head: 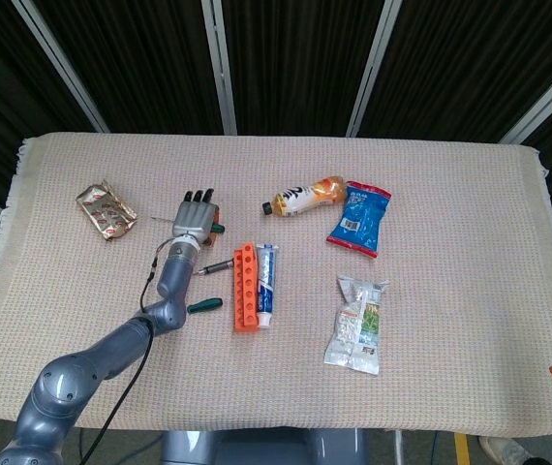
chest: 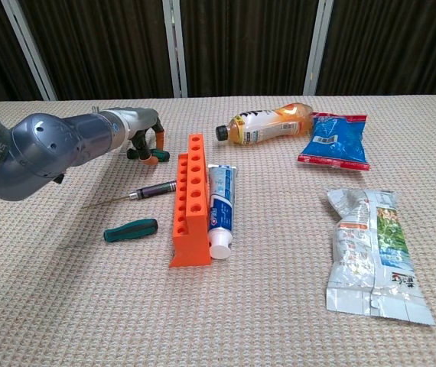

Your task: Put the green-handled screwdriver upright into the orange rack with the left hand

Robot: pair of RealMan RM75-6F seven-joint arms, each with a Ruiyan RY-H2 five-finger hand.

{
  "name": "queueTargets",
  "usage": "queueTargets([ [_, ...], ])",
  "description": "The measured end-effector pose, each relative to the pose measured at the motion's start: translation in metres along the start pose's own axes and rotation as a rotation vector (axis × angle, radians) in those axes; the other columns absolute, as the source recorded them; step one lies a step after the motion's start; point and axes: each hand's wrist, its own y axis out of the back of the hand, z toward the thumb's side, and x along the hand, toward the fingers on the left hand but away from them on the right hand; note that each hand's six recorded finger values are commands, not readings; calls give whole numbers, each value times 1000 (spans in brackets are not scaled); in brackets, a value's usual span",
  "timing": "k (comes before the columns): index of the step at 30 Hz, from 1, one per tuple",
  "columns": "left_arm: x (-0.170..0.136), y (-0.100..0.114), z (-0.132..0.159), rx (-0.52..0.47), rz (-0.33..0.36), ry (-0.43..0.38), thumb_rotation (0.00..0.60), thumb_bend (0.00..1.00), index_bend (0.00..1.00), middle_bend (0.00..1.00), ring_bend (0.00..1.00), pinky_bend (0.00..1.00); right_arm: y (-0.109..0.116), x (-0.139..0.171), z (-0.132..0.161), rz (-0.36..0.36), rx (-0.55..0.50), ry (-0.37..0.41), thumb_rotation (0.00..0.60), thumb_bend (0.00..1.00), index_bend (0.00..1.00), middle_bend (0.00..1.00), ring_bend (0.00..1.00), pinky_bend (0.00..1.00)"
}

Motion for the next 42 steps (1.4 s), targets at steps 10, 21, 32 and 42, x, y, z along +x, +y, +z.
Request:
queueTargets([
  [10,-4,19,1,-92,58,-29,600,431,595,124,4,0,0,2,1,-12,-9,8,600,0,139,47,0,28],
  [21,-41,63,-7,-369,136,-164,600,432,581,160,10,22,-5,-3,8,-5,-17,43,600,0,139,47,0,28],
  [32,-99,94,-45,-940,98,-281,600,429,562,188,13,27,-10,-6,15,1,-24,70,600,0,138,47,0,28],
  [42,-136,98,-54,-1358,-35,-385,600,436,554,188,8,28,-13,-7,19,5,-29,83,600,0,137,47,0,28],
])
